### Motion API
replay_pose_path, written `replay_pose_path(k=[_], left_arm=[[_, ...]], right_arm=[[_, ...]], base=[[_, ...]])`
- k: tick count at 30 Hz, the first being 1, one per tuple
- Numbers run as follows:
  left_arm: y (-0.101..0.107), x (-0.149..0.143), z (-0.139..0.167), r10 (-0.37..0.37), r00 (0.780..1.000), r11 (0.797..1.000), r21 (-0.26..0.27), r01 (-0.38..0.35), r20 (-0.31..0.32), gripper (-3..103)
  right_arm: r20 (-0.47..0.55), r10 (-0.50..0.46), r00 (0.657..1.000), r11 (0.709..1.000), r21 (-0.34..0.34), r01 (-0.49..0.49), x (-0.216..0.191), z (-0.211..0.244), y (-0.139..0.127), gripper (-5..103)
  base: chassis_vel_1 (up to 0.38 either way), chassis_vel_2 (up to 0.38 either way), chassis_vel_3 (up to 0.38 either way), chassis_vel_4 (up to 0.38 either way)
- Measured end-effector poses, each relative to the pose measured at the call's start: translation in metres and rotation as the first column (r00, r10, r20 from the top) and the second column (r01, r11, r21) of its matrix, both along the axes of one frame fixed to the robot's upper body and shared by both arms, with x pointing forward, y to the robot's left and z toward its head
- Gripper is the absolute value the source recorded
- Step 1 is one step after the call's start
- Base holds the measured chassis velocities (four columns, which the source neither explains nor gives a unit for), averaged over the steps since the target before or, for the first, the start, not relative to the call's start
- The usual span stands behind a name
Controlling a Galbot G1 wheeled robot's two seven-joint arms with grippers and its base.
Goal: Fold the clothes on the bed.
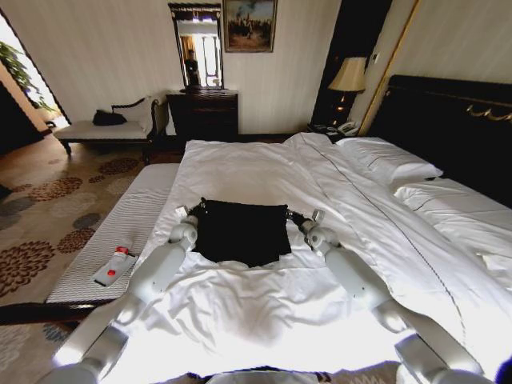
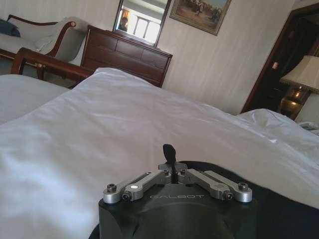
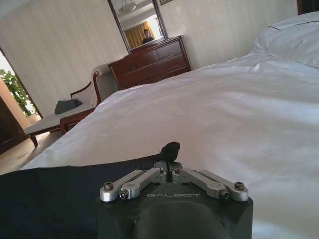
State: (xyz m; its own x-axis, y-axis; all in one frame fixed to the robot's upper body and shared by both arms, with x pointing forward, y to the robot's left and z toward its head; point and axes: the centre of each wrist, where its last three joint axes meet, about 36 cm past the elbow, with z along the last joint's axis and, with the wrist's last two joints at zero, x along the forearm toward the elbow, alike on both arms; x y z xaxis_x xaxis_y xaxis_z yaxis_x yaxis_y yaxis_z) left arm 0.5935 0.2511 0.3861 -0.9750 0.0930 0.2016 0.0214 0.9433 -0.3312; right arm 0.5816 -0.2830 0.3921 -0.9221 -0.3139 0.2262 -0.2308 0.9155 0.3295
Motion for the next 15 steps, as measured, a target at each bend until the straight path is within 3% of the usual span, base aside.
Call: replay_pose_path(k=[7,15], left_arm=[[0.004,-0.047,-0.003,-0.016,0.999,1.0,-0.017,0.016,0.032,0],[0.02,-0.104,-0.014,-0.02,0.999,1.0,-0.007,0.02,0.031,0]], right_arm=[[0.031,0.028,0.999,1.0,-0.013,-0.028,-0.03,-0.003,0.001,0],[0.02,0.03,0.999,0.998,-0.051,-0.029,-0.07,-0.03,-0.017,0]], base=[[0.0,0.0,0.0,0.0],[0.0,0.0,0.0,0.0]])
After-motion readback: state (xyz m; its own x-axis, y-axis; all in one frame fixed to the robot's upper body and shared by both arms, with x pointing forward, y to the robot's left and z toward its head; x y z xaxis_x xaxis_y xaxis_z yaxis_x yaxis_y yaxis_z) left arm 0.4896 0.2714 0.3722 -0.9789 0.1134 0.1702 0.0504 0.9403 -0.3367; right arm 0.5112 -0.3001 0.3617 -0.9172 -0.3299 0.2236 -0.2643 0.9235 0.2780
